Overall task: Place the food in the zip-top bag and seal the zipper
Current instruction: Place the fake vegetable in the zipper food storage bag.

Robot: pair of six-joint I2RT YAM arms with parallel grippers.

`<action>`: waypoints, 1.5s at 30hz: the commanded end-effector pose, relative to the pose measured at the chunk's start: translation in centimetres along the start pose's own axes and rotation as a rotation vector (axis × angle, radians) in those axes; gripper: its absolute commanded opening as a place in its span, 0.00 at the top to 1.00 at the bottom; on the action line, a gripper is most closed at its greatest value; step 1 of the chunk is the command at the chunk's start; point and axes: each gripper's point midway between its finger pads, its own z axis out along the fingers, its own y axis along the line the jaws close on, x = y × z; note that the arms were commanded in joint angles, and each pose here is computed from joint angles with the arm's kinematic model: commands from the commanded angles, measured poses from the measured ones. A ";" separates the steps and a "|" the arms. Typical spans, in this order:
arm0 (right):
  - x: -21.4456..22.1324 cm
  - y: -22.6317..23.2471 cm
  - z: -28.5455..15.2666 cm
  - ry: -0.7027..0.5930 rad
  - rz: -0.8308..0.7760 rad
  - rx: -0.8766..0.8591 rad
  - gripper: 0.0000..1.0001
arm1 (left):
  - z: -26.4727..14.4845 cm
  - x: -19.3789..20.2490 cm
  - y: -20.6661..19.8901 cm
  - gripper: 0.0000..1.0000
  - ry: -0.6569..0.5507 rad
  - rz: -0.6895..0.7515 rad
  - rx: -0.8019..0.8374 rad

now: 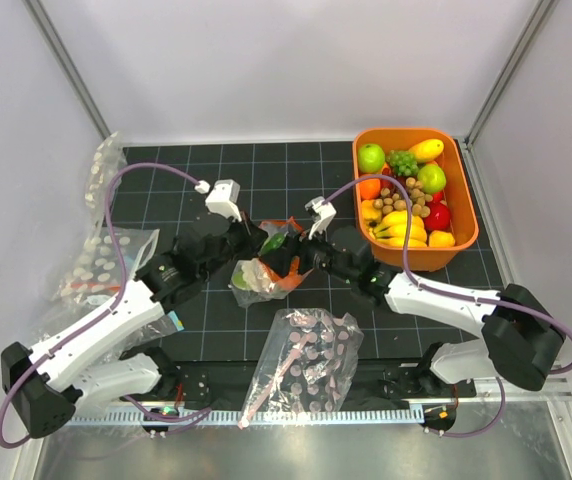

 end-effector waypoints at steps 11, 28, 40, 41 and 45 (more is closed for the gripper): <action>-4.4 -1.5 -2.1 -0.212 0.030 0.130 0.64 | -0.7 -2.9 -0.8 1.00 -0.118 -0.045 0.029; -4.4 -1.1 -2.1 -0.200 0.028 0.110 0.65 | -0.5 -2.5 -1.1 1.00 -0.103 -0.043 0.046; -0.4 1.8 1.6 -0.054 -0.072 0.058 0.64 | -0.4 -2.3 -2.4 1.00 -0.083 -0.033 0.116; -0.3 1.8 1.7 -0.053 -0.072 0.055 0.63 | -0.3 -2.1 -2.4 1.00 -0.080 -0.032 0.113; -0.3 2.0 1.7 -0.039 -0.078 0.047 0.29 | -0.2 -1.9 -2.4 1.00 -0.072 -0.032 0.117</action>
